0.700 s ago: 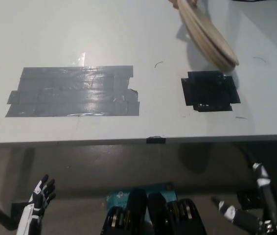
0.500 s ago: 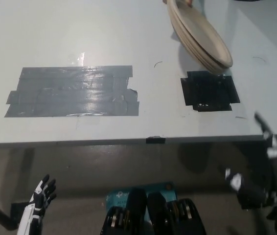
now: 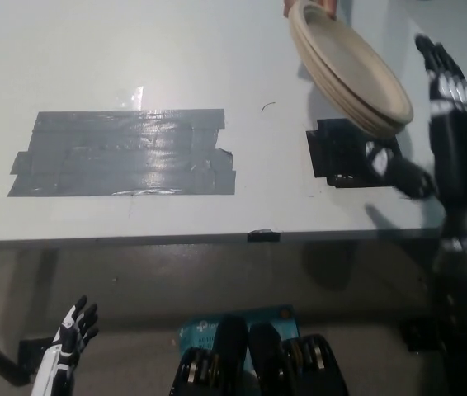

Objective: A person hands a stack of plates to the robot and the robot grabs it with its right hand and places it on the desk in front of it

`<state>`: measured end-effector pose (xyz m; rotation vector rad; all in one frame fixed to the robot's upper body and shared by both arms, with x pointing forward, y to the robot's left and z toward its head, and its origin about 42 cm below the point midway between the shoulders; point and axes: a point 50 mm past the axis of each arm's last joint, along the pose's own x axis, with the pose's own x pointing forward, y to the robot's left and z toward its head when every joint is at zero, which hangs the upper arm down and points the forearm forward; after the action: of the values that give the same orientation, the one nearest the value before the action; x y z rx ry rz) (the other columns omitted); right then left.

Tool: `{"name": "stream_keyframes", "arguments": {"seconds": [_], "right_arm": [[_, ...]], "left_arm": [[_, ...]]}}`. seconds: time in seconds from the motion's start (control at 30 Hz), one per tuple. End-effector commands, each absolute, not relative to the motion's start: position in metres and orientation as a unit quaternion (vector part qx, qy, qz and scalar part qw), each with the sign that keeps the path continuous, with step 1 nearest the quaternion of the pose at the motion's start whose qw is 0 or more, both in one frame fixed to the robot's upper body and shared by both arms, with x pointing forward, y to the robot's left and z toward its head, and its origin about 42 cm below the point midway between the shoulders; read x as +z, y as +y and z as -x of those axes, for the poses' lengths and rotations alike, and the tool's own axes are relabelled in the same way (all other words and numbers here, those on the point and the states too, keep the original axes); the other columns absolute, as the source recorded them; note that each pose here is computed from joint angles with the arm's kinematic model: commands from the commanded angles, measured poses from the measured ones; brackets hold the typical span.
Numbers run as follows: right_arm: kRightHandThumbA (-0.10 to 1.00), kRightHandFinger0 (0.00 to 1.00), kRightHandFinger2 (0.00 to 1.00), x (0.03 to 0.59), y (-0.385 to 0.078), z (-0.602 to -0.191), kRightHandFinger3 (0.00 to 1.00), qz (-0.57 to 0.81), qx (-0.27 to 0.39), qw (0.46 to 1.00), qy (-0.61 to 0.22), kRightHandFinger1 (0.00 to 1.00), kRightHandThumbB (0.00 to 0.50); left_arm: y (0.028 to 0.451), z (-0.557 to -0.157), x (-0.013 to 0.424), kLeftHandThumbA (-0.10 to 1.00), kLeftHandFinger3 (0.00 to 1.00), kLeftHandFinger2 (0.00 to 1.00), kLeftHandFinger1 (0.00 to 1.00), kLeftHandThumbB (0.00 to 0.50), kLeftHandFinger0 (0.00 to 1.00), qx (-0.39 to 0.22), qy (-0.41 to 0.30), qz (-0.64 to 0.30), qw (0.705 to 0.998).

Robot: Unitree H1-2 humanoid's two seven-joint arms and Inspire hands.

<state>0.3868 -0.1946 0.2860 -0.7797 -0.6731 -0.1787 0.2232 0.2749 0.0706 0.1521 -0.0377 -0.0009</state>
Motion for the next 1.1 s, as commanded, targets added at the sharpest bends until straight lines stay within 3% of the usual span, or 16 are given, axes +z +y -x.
{"name": "stream_keyframes", "arguments": {"seconds": [0.0,0.07,0.1,0.2,0.33,0.53,0.63,0.7,0.73,0.87,0.9,0.93,0.97,1.0,1.03,1.07], "right_arm": [[0.91,1.0,1.0,0.311,-0.192,-0.423,1.0,0.426,-0.133,0.833,-0.327,1.0,0.4],[0.85,1.0,1.0,0.314,-0.186,-0.434,1.0,0.433,-0.123,0.833,-0.322,1.0,0.411],[0.89,1.0,1.0,0.315,-0.184,-0.438,1.0,0.438,-0.118,0.833,-0.315,1.0,0.414],[0.79,1.0,1.0,0.318,-0.175,-0.45,1.0,0.447,-0.1,0.838,-0.298,1.0,0.422],[0.88,1.0,1.0,0.318,-0.169,-0.453,1.0,0.454,-0.064,0.841,-0.288,1.0,0.498],[0.86,1.0,1.0,0.32,-0.165,-0.462,1.0,0.455,-0.017,0.844,-0.283,1.0,0.5],[0.86,1.0,1.0,0.322,-0.166,-0.469,1.0,0.469,-0.004,0.838,-0.278,1.0,0.5],[0.76,1.0,1.0,0.324,-0.165,-0.473,1.0,0.489,-0.004,0.829,-0.27,1.0,0.5],[0.66,1.0,1.0,0.325,-0.165,-0.479,1.0,0.517,-0.014,0.818,-0.251,1.0,0.5],[0.62,1.0,1.0,0.319,-0.171,-0.493,1.0,0.582,-0.031,0.788,-0.197,1.0,0.472],[0.56,0.92,0.61,0.318,-0.176,-0.498,0.72,0.587,-0.033,0.789,-0.177,0.72,0.343],[0.59,0.23,0.22,0.316,-0.18,-0.501,0.37,0.583,-0.03,0.796,-0.16,0.18,0.326],[0.6,0.05,0.05,0.316,-0.182,-0.502,0.22,0.583,-0.03,0.797,-0.155,0.04,0.322],[0.6,0.0,0.03,0.312,-0.185,-0.501,0.2,0.577,-0.038,0.8,-0.159,0.0,0.138],[0.62,0.0,0.07,0.31,-0.187,-0.499,0.24,0.569,-0.046,0.804,-0.166,0.0,0.069],[0.64,0.0,0.13,0.31,-0.187,-0.496,0.28,0.56,-0.049,0.809,-0.173,0.03,0.041]], "left_arm": [[0.276,-0.228,0.079,1.0,1.0,1.0,1.0,0.313,1.0,-0.006,-0.049,-0.076,0.996],[0.275,-0.226,0.078,1.0,1.0,1.0,1.0,0.317,1.0,-0.004,-0.049,-0.074,0.996],[0.274,-0.226,0.079,1.0,1.0,1.0,1.0,0.312,1.0,-0.004,-0.049,-0.074,0.996],[0.275,-0.225,0.08,1.0,1.0,1.0,1.0,0.304,1.0,-0.005,-0.048,-0.078,0.996],[0.275,-0.223,0.08,1.0,1.0,1.0,1.0,0.291,1.0,-0.004,-0.047,-0.079,0.996],[0.275,-0.225,0.079,1.0,1.0,1.0,1.0,0.314,1.0,-0.002,-0.046,-0.076,0.996],[0.275,-0.224,0.08,1.0,1.0,1.0,1.0,0.3,1.0,-0.001,-0.046,-0.077,0.996],[0.275,-0.224,0.08,1.0,1.0,1.0,1.0,0.28,1.0,0.0,-0.047,-0.08,0.996],[0.275,-0.225,0.08,1.0,1.0,1.0,1.0,0.281,1.0,0.001,-0.049,-0.08,0.996],[0.274,-0.221,0.079,1.0,1.0,1.0,1.0,0.292,1.0,0.001,-0.044,-0.079,0.996],[0.274,-0.221,0.079,1.0,1.0,1.0,1.0,0.29,1.0,0.001,-0.042,-0.077,0.996],[0.275,-0.221,0.081,1.0,1.0,1.0,1.0,0.289,1.0,0.0,-0.043,-0.079,0.996],[0.275,-0.222,0.082,1.0,1.0,1.0,1.0,0.288,1.0,-0.001,-0.044,-0.08,0.996],[0.275,-0.223,0.082,1.0,1.0,1.0,1.0,0.283,1.0,-0.002,-0.05,-0.084,0.995],[0.275,-0.225,0.082,1.0,1.0,1.0,1.0,0.287,1.0,-0.004,-0.052,-0.086,0.995],[0.275,-0.226,0.082,1.0,1.0,1.0,1.0,0.29,1.0,-0.005,-0.052,-0.087,0.995]]}}
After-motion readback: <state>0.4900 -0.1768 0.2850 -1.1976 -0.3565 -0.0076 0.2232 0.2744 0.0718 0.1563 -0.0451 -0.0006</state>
